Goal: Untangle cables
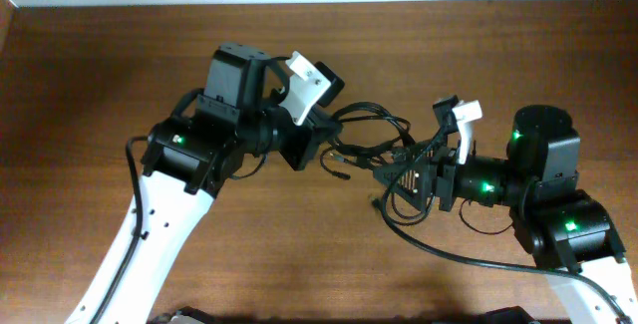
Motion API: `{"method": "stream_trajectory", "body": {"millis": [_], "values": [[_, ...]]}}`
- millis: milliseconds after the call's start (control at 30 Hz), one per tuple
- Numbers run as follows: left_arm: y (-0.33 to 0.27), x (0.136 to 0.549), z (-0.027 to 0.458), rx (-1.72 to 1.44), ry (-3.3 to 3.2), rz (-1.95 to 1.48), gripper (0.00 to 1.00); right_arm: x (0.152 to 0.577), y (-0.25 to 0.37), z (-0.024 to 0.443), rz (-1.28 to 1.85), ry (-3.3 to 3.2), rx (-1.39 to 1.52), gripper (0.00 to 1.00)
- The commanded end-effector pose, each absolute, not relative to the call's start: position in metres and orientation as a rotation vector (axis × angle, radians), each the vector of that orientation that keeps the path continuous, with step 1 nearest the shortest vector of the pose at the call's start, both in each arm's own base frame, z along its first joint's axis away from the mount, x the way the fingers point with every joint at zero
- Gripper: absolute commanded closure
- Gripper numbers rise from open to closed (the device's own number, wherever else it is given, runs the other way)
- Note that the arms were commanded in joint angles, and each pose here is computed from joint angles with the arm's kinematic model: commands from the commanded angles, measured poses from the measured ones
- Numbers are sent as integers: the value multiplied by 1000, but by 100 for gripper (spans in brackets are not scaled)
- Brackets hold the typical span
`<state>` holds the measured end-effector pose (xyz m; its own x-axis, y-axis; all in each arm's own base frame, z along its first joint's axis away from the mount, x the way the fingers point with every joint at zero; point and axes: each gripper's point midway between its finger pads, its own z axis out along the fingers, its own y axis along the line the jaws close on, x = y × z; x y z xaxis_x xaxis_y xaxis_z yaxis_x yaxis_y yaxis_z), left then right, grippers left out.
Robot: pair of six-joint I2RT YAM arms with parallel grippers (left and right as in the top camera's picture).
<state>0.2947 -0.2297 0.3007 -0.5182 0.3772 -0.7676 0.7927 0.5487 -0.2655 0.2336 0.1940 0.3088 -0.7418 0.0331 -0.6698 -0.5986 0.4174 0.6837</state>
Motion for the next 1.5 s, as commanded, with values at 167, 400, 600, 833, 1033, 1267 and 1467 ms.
{"method": "stream_trajectory", "body": {"millis": [167,400,600,833,1033,1267,1467], "values": [[-257,274,306,1052,2056,-903,100,249,186,312,1229,2066,-419,19],[-271,260,308,1109,2030,-945,100,264,179,301,1165,2114,-329,19],[-282,249,309,1155,2005,-972,100,267,180,303,1163,2099,-336,19],[-293,236,309,1206,1984,-994,100,272,179,308,1147,2066,-343,48],[-293,236,309,1206,1984,-995,100,273,178,308,1136,2068,-337,91],[-288,244,305,1181,2009,-926,100,272,178,307,1146,2077,-322,96],[-259,284,289,846,2226,-667,100,259,187,312,1244,2062,-385,96]]}}
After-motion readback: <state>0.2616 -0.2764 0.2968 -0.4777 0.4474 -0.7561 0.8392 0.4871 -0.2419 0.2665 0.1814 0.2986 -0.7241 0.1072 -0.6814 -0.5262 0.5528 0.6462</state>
